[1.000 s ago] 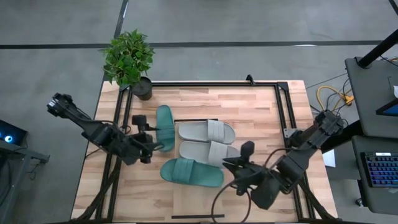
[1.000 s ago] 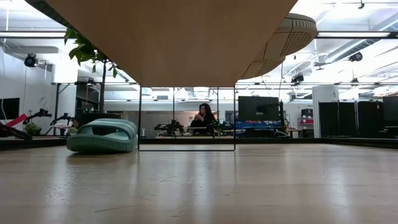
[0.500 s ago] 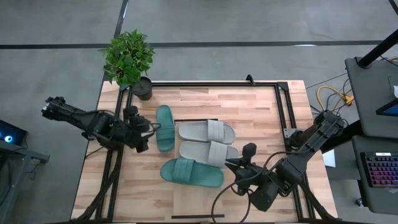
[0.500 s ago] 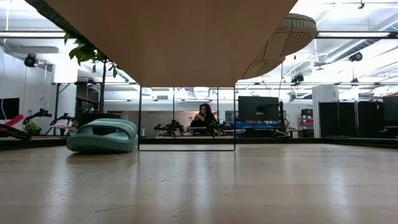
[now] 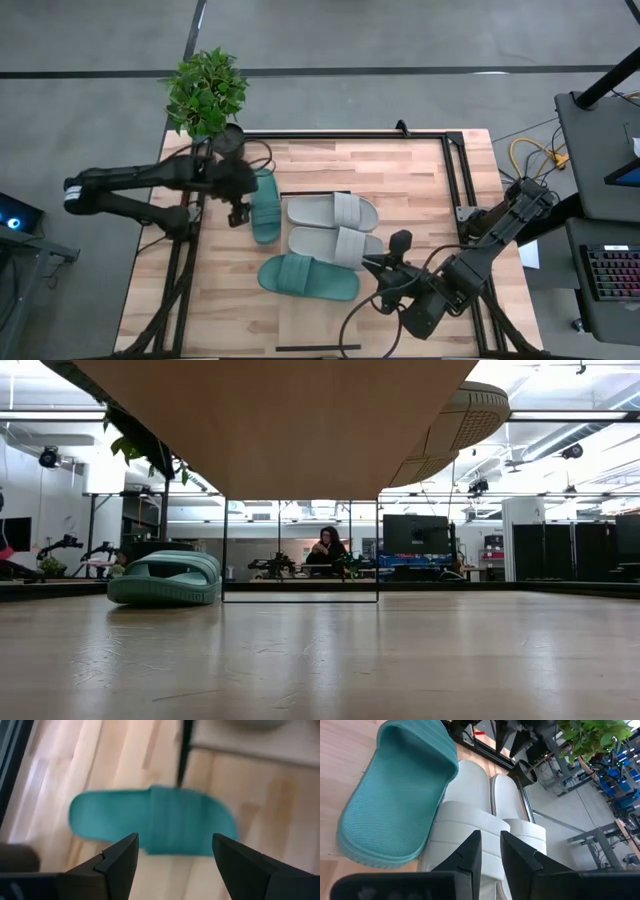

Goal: Pick and place slides into the shelf
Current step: Put the green slipper on the shelf

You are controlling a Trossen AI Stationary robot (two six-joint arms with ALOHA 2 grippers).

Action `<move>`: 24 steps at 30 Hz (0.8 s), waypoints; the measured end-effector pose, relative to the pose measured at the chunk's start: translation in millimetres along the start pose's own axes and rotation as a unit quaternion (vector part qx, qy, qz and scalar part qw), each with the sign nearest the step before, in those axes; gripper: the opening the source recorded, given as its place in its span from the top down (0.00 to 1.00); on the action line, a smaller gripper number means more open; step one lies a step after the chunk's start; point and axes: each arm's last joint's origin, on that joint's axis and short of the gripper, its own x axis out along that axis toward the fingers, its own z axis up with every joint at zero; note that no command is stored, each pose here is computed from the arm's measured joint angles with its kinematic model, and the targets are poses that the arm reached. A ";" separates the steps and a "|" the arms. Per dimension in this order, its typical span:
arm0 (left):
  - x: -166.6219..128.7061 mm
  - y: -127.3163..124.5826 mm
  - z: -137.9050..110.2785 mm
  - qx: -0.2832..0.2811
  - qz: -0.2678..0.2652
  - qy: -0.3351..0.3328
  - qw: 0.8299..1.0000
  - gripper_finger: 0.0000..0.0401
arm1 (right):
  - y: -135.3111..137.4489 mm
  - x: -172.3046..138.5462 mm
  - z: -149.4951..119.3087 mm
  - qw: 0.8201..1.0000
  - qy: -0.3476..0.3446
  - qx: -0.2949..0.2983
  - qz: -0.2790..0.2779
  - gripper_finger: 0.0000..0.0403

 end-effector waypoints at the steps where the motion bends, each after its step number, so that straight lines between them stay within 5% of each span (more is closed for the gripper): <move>1: 3.3 4.2 0.1 0.001 0.005 0.011 1.000 0.41 | 0.1 0.1 -0.2 1.000 0.000 0.000 0.000 0.84; 15: 73.6 30.5 -1.1 0.020 -0.039 0.147 0.988 0.41 | 3.4 2.7 -5.0 1.000 0.006 -0.009 0.000 0.84; 24: 98.0 33.3 0.8 0.043 -0.044 0.159 0.985 0.41 | 3.6 3.0 -5.4 1.000 0.006 -0.009 0.000 0.84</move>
